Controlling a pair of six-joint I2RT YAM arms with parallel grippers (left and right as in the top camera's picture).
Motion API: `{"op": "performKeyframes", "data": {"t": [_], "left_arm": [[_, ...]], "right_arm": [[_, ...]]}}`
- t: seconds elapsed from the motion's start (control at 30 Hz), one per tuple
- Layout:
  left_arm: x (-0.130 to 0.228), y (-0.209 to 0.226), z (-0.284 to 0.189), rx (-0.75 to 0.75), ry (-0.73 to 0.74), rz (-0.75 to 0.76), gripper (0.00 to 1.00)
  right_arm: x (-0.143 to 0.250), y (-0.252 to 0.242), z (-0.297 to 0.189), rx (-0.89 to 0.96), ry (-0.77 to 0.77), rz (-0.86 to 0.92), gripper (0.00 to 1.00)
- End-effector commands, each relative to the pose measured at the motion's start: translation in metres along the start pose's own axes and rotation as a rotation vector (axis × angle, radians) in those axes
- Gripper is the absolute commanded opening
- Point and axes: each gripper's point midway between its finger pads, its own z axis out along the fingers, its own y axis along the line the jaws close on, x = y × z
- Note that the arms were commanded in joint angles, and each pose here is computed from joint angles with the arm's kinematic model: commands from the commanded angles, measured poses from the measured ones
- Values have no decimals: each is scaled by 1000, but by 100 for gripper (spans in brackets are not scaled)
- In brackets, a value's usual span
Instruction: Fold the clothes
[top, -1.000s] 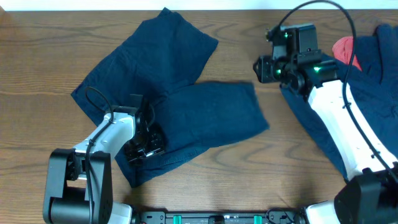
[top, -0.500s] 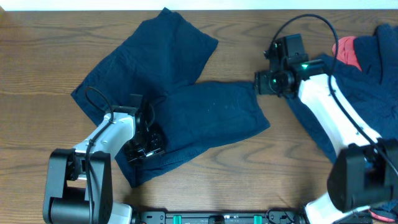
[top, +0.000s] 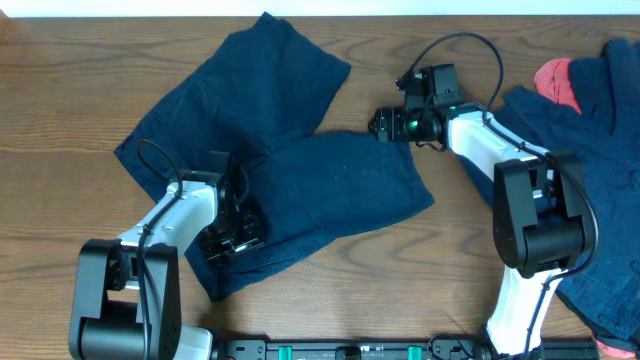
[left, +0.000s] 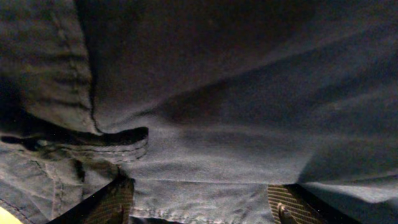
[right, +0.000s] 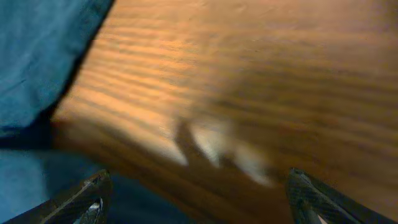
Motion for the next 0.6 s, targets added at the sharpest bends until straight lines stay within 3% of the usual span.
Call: {"op": "performKeyframes", "data": {"t": [0.0, 0.13, 0.2, 0.27, 0.33, 0.37, 0.43, 0.57], "left_arm": [[5, 10, 26, -30, 39, 29, 71], [5, 10, 26, -29, 39, 29, 71], [5, 10, 26, -29, 39, 29, 71], [5, 10, 26, -29, 39, 29, 71], [5, 10, 26, -29, 39, 29, 71], [5, 10, 26, -29, 39, 29, 71], [5, 10, 26, -30, 39, 29, 71], [5, 10, 26, -30, 39, 29, 72]], "right_arm": [[32, 17, 10, -160, 120, 18, 88], [54, 30, 4, -235, 214, 24, 87], [60, 27, 2, -224, 238, 40, 80], [60, 24, 1, -219, 238, 48, 59], [56, 21, 1, -219, 223, 48, 19], [52, 20, 1, -217, 213, 63, 7], [41, 17, -2, -216, 181, 92, 1], [3, 23, -27, -222, 82, 82, 1]]}}
